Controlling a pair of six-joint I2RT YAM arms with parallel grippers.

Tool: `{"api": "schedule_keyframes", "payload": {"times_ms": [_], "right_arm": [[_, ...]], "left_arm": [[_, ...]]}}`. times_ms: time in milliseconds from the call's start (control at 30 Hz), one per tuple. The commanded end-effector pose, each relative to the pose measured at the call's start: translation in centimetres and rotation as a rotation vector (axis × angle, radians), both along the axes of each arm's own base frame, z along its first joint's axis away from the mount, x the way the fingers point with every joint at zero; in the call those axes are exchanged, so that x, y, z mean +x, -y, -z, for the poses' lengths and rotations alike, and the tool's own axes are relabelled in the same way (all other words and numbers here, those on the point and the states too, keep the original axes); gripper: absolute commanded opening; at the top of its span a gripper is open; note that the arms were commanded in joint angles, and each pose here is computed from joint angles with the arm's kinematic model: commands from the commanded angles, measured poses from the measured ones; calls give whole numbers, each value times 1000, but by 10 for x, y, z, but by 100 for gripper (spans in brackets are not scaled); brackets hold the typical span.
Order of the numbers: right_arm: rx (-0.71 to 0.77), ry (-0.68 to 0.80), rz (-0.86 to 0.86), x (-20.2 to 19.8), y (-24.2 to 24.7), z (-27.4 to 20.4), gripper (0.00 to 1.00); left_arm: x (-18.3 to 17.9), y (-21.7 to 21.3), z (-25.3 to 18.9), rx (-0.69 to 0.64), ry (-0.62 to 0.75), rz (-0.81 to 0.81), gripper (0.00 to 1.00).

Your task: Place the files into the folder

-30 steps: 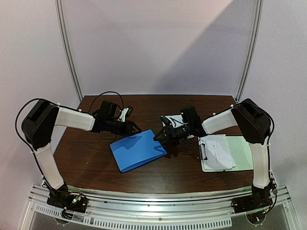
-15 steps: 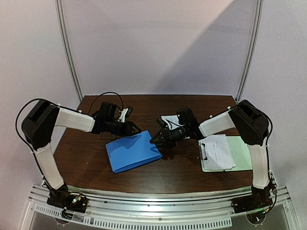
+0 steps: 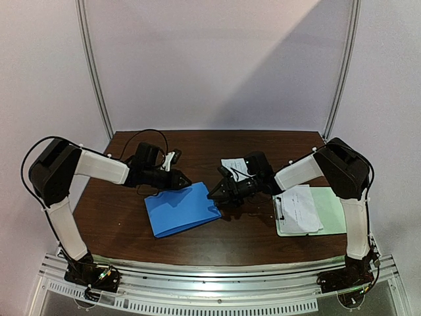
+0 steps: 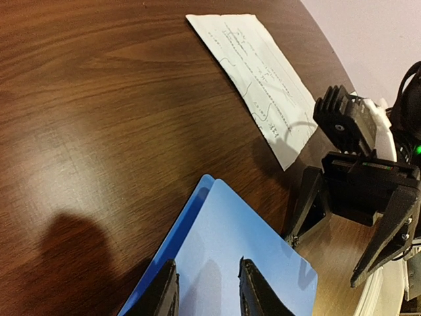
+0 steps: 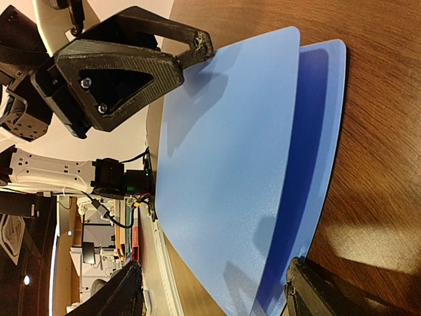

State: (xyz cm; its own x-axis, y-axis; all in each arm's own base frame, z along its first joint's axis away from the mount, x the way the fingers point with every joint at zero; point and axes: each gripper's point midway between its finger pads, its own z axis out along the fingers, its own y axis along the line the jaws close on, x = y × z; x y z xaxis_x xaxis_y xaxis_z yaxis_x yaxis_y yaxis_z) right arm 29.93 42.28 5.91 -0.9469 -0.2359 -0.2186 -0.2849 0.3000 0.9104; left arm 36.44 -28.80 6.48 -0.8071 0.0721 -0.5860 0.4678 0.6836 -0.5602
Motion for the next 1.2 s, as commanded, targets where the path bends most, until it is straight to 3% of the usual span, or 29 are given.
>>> {"api": "schedule_keyframes", "payload": {"times_ms": [0, 267, 533, 633, 800, 933, 1167], "right_arm": [[-64, -49, 5, -11, 7, 23, 74], [-32, -69, -29, -14, -10, 25, 70], [0, -111, -39, -15, -22, 29, 60], [11, -110, -47, -16, -28, 26, 50], [-23, -130, -15, -13, -26, 28, 23], [-88, -92, 27, -9, -19, 21, 1], [-214, -36, 166, 8, 5, -3, 0]], "left_arm": [[-5, 8, -16, -31, 51, 35, 31], [-6, 8, -15, -36, 48, 36, 29], [-7, 7, -12, -34, 44, 29, 28], [-7, 6, -12, -35, 44, 26, 28], [-5, 5, -18, -29, 60, 16, 30], [-1, -4, -28, 19, 88, -24, 40], [-4, -12, -70, 86, 215, -74, 72]]}}
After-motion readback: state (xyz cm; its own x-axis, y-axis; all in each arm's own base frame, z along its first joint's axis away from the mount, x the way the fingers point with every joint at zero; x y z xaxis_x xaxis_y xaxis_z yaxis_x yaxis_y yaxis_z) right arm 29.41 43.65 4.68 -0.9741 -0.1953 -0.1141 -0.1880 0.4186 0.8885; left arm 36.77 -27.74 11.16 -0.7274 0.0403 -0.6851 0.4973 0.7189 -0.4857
